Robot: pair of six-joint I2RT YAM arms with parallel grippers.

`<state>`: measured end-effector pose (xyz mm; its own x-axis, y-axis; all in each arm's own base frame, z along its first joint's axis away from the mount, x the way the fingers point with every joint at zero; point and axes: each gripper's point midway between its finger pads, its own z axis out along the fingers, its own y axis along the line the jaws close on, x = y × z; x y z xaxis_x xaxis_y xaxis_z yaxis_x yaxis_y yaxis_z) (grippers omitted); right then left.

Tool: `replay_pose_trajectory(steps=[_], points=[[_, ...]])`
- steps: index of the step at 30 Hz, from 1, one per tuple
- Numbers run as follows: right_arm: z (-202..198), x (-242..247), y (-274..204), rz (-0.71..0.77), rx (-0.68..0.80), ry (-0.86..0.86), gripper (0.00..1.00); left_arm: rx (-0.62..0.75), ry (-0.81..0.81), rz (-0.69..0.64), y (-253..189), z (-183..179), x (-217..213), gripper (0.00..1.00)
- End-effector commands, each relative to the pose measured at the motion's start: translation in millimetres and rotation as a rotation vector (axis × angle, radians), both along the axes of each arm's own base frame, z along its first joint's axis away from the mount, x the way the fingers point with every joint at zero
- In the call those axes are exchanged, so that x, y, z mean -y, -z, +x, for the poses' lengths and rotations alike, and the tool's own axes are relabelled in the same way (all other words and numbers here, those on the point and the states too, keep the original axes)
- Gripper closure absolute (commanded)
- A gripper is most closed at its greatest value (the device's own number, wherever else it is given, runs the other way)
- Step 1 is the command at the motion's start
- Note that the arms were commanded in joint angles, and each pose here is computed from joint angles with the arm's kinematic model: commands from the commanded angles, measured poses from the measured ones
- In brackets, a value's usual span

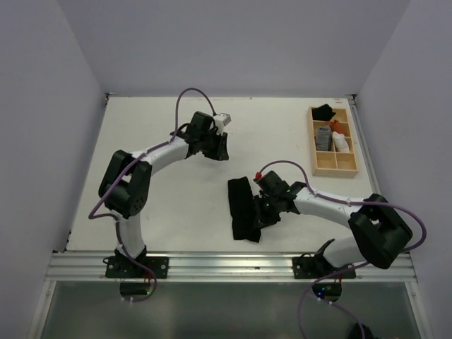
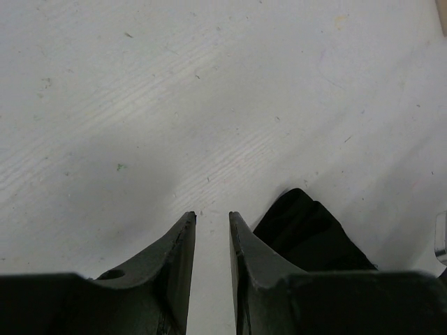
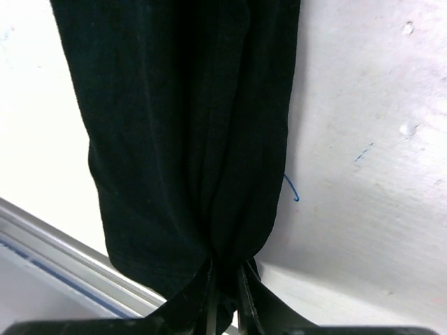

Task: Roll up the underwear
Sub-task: Fold the underwear

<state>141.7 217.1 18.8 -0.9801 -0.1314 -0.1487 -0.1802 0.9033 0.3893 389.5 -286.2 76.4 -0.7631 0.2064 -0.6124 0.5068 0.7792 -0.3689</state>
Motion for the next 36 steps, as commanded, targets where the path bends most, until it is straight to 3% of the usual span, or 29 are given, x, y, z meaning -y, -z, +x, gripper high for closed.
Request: replay_pose_trajectory(steps=[1, 6, 10, 14, 17, 18, 19, 26, 29, 32, 36], points=[[0, -19, -12, 0.127, 0.002, 0.047, 0.88, 0.051, 0.024, -0.040, -30, -12, -2, 0.71], [-5, -20, -8, 0.150, -0.016, 0.085, 0.94, 0.056, 0.056, -0.188, -46, -43, 5, 0.70], [-17, -17, 3, 0.155, -0.051, 0.088, 0.96, -0.045, 0.122, -0.252, -24, -79, 14, 0.71], [-20, -12, 3, 0.141, -0.047, 0.105, 0.95, -0.046, 0.156, -0.292, -15, -86, 33, 0.71], [-19, -3, -1, 0.102, -0.027, 0.126, 0.85, -0.073, 0.145, -0.274, -1, -81, 37, 0.72], [-22, 2, -2, 0.081, -0.031, 0.128, 0.73, -0.072, 0.144, -0.270, -2, -79, 37, 0.72], [-18, 2, -7, 0.075, -0.017, 0.130, 0.68, -0.058, 0.144, -0.269, -5, -75, 39, 0.72], [-14, 10, -55, 0.042, 0.028, 0.122, 0.56, 0.057, 0.061, -0.213, -41, -46, 27, 0.70], [-10, 1, -72, 0.083, 0.043, 0.105, 0.58, 0.007, 0.092, -0.221, -47, -41, 36, 0.70], [-2, -16, -83, 0.152, 0.058, 0.078, 0.70, -0.039, 0.172, -0.266, -54, -45, 56, 0.71], [1, -60, -97, 0.393, 0.051, -0.006, 0.94, -0.054, 0.219, -0.308, -50, -58, 69, 0.74]])
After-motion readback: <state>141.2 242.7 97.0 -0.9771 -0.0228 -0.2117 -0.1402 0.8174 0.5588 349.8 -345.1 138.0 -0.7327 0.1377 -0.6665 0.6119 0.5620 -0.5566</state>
